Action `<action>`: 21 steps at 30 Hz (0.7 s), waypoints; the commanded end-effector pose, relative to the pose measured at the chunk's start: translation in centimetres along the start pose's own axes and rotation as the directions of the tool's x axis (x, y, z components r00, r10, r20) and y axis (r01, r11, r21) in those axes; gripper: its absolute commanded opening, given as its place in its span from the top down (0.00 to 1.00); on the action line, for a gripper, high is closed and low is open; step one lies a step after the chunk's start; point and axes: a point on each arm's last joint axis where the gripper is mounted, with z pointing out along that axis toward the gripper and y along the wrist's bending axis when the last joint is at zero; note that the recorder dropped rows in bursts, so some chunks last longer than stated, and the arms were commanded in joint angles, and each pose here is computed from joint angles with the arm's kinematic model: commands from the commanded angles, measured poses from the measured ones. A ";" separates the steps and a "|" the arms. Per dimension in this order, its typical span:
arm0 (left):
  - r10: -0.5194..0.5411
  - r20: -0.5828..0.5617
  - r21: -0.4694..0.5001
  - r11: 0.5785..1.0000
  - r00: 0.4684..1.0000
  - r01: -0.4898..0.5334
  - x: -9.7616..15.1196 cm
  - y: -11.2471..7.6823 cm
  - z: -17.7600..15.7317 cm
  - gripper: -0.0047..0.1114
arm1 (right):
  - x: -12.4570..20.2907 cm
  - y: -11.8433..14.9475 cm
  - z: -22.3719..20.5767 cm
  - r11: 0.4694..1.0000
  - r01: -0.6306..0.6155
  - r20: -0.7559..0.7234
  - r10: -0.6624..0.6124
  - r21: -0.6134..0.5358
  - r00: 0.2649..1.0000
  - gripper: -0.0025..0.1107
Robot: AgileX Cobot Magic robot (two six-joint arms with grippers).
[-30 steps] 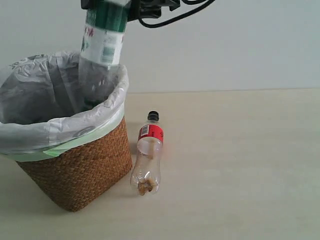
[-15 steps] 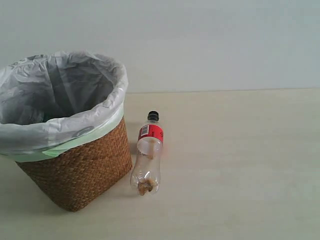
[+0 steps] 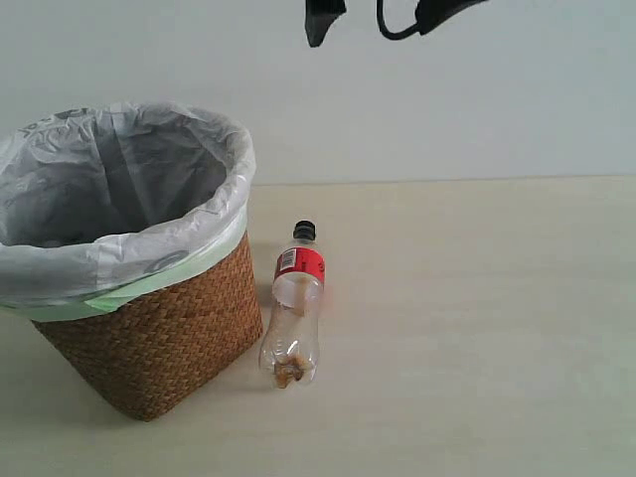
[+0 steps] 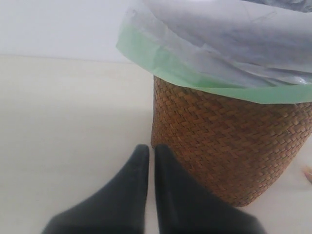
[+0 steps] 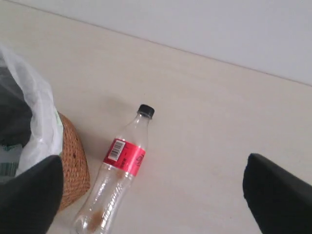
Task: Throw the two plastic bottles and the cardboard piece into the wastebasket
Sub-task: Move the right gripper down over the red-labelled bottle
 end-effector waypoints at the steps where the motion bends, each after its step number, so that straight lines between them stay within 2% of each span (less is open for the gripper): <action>1: -0.002 0.000 -0.002 1.000 1.000 0.002 0.1 0.0 0.0 0.93 | 1.1 0.2 3.5 1.000 -0.007 -0.130 0.009 0.016 0.991 0.19; 5: -0.002 0.000 -0.002 1.000 1.000 0.002 0.1 0.0 0.0 0.93 | 2.5 1.0 8.5 1.000 -0.013 -0.249 0.010 -0.011 0.968 0.19; 8: -0.002 0.000 -0.002 1.000 1.000 0.002 0.1 0.0 0.0 0.93 | 3.3 1.1 10.6 1.000 0.005 -0.305 -0.006 -0.004 0.952 0.19; 14: -0.002 0.000 -0.002 1.000 1.000 0.002 0.1 0.0 0.0 0.93 | 3.6 1.1 11.7 1.000 0.015 -0.321 -0.015 -0.004 0.947 0.19; 21: -0.002 0.000 -0.002 1.000 1.000 0.002 0.1 0.0 0.0 0.93 | 4.6 1.6 13.7 0.999 -0.042 -0.378 0.031 -0.020 0.925 0.19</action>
